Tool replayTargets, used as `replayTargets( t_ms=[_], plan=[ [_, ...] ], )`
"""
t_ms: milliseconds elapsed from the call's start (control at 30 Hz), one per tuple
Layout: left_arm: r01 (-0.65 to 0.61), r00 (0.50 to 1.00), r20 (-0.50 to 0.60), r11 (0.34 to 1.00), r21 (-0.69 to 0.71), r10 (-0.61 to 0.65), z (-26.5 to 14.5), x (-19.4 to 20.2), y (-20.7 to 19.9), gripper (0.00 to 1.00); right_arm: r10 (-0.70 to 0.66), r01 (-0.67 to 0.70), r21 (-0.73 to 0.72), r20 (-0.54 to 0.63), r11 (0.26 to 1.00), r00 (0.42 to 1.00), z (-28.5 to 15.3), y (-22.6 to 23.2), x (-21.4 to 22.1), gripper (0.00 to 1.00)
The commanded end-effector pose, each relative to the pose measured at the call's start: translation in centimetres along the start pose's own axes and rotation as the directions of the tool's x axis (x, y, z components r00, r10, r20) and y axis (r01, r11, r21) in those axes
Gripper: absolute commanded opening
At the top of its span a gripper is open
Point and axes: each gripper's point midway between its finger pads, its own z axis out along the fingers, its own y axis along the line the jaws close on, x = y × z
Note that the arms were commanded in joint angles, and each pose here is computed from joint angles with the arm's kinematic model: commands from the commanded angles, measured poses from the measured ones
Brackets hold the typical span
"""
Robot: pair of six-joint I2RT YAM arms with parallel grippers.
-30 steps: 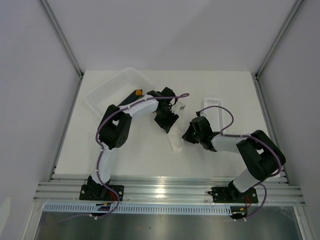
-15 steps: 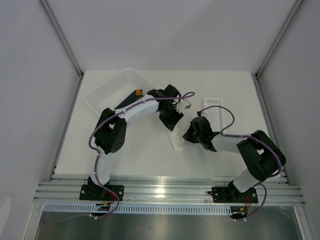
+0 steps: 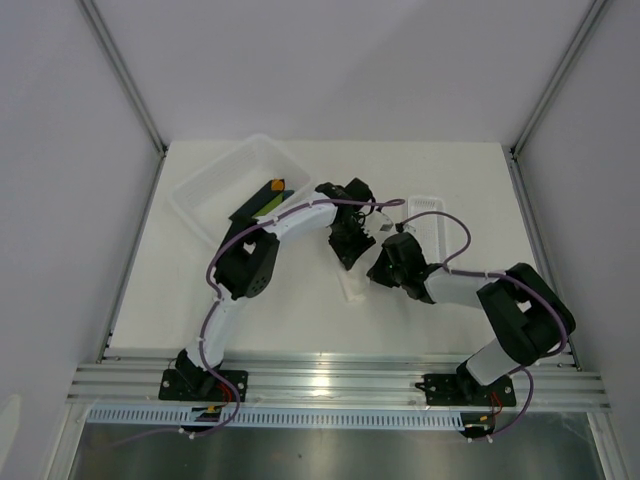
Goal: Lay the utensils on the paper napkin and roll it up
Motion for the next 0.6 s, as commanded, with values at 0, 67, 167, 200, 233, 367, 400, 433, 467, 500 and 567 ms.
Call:
replayTargets(
  t_ms=[0,67,167,200,233,367,400,433,467,500,567],
  plan=[
    [-0.028,0.999,-0.032,0.999,-0.016,0.028,0.1,0.5,0.7,0.45,0.009,-0.009,0.018,0.011,1.000,1.000,-0.9,-0.4,-0.1,0.07],
    [-0.031,0.999,-0.033,0.999,-0.015,0.031,0.1,0.5,0.7,0.45,0.007,-0.007,0.021,0.027,1.000,1.000,-1.6,-0.3,-0.6,0.11],
    [-0.033,0.999,-0.031,0.999,-0.013,0.033,0.2,0.5,0.7,0.46,-0.008,0.006,0.030,0.075,1.000,0.997,-3.0,-0.2,-1.9,0.15],
    [-0.034,0.999,-0.031,0.999,-0.009,0.034,0.2,0.5,0.7,0.46,-0.013,0.010,0.036,0.088,0.999,0.996,-3.4,-0.3,-2.2,0.16],
    [-0.033,0.999,-0.030,0.999,-0.010,0.033,0.2,0.5,0.7,0.46,-0.021,0.017,0.037,0.101,0.999,0.995,-3.9,-0.2,-2.5,0.17],
    [-0.035,0.999,-0.027,0.999,-0.006,0.035,0.3,0.4,0.6,0.46,-0.078,0.075,0.029,0.137,0.997,0.988,-5.9,0.4,-3.2,0.19],
    [-0.036,0.999,-0.029,0.999,-0.006,0.036,0.4,0.4,0.6,0.46,-0.091,0.092,0.000,0.149,0.996,0.985,-6.4,1.3,-3.3,0.19],
    [-0.030,0.999,-0.036,1.000,-0.002,0.030,0.5,0.7,0.6,0.47,-0.099,0.103,-0.017,0.145,0.995,0.984,-6.4,1.7,-3.1,0.20],
    [-0.035,0.999,-0.030,0.999,-0.004,0.035,0.3,0.5,0.5,0.46,-0.098,0.115,-0.103,0.151,0.988,0.984,-6.4,3.3,-3.1,0.23],
    [-0.031,0.999,-0.028,0.999,-0.006,0.031,0.3,0.4,0.6,0.47,-0.110,0.127,-0.125,0.129,0.984,0.985,-5.9,3.6,-2.6,0.23],
    [-0.031,0.999,-0.028,0.999,-0.006,0.031,0.3,0.4,0.6,0.47,-0.108,0.128,-0.189,0.111,0.974,0.988,-5.3,4.8,-2.3,0.24]
  ],
)
